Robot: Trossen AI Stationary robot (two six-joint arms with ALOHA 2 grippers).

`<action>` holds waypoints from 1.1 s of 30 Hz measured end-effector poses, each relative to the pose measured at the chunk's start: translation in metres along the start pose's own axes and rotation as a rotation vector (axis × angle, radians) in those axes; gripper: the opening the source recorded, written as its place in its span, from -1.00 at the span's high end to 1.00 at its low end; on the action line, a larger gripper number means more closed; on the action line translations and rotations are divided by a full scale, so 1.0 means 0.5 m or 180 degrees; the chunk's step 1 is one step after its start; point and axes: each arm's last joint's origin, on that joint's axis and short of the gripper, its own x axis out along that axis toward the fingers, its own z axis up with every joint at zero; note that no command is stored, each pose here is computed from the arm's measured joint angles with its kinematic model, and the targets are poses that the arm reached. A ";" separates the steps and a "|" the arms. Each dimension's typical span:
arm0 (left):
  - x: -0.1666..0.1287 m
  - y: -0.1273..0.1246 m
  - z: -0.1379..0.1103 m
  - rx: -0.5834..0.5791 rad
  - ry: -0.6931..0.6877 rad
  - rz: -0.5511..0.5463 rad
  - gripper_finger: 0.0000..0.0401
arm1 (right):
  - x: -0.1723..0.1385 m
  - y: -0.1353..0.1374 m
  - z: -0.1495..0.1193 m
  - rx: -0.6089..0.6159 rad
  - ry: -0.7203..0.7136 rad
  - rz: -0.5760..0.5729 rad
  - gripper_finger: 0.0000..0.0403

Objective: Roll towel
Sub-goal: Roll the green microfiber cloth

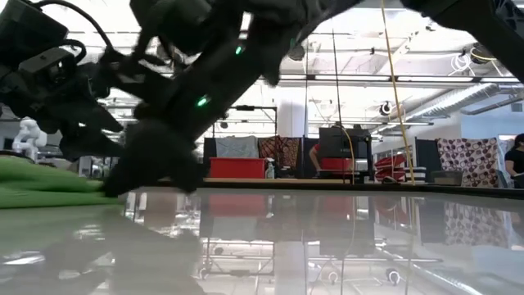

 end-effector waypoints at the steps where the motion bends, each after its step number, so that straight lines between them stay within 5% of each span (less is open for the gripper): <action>1: 0.000 -0.001 0.002 0.0018 -0.0025 -0.0019 -0.47 | -0.017 -0.004 0.003 -0.0009 0.0108 0.0004 1.00; 9: -0.002 -0.016 0.023 0.0169 -0.0383 -0.0232 -0.47 | -0.181 -0.045 0.044 0.0034 0.0486 0.0000 1.00; 15: -0.004 -0.047 0.035 0.0280 -0.0650 -0.0641 -0.47 | -0.272 -0.086 0.020 0.0337 0.0954 0.0215 1.00; 19: 0.008 -0.072 0.026 0.0486 -0.0507 -0.0584 -0.47 | -0.269 -0.092 -0.026 0.0596 0.1384 0.0602 1.00; 33: 0.177 -0.267 -0.013 0.1514 0.0266 -0.0597 -0.47 | -0.194 -0.046 -0.131 0.0757 0.1613 0.0629 1.00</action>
